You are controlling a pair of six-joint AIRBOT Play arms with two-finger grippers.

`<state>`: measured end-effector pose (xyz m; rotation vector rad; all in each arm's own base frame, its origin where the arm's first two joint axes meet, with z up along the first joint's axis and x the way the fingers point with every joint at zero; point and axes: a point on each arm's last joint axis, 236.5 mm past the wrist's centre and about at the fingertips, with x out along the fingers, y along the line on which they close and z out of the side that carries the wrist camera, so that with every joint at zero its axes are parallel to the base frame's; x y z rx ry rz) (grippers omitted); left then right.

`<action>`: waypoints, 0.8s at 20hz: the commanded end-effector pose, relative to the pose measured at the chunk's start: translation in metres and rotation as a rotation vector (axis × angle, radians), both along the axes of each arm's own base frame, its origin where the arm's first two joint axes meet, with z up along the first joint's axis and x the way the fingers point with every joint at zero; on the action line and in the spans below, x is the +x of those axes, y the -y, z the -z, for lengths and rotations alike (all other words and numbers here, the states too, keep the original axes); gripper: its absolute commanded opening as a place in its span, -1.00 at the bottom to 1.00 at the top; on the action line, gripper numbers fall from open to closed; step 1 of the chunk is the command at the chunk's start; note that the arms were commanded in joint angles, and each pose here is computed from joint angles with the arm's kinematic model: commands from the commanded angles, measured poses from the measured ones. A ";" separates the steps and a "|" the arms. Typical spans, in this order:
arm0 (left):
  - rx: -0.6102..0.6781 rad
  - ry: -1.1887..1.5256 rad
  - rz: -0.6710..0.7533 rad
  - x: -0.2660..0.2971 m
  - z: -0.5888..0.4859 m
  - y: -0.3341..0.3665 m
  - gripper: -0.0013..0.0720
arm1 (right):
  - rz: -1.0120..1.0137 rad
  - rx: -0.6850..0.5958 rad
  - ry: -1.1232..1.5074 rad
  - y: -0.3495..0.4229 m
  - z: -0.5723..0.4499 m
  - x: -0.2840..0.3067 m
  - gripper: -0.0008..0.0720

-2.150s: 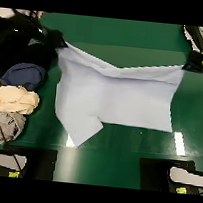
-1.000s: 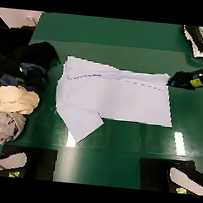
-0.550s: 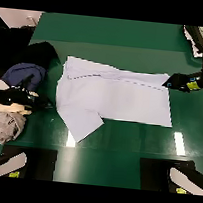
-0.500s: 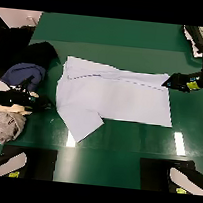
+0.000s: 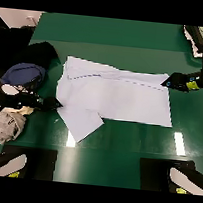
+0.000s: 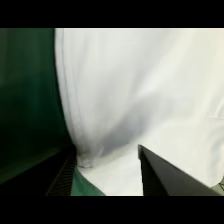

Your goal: Fold the shirts.

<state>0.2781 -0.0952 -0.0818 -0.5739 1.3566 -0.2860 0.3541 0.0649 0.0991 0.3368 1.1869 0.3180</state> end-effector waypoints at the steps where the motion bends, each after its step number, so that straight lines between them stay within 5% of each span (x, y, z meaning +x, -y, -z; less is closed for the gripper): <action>1: 0.019 0.004 0.043 -0.003 0.003 0.014 0.34 | 0.000 -0.001 -0.020 0.003 0.002 -0.004 0.22; 3: 0.004 -0.017 0.056 -0.009 0.002 0.018 0.25 | 0.021 -0.015 -0.043 0.015 0.005 -0.008 0.22; 4: 0.000 -0.025 0.066 -0.012 0.002 0.019 -0.41 | 0.034 -0.026 -0.066 0.024 0.008 -0.013 0.22; 5: -0.002 -0.025 0.072 -0.012 0.001 0.020 -0.85 | 0.048 -0.025 -0.098 0.032 0.011 -0.019 0.22; 11: -0.011 0.129 0.139 0.036 -0.064 0.025 -0.88 | 0.255 -0.046 -0.372 0.094 0.103 -0.097 0.26; 12: -0.011 0.155 0.147 0.043 -0.075 0.025 -0.88 | 0.301 -0.004 -0.403 0.098 0.115 -0.109 0.46; 16: -0.004 0.195 0.142 0.054 -0.087 0.024 -0.88 | 0.410 0.088 -0.435 0.110 0.146 -0.131 0.48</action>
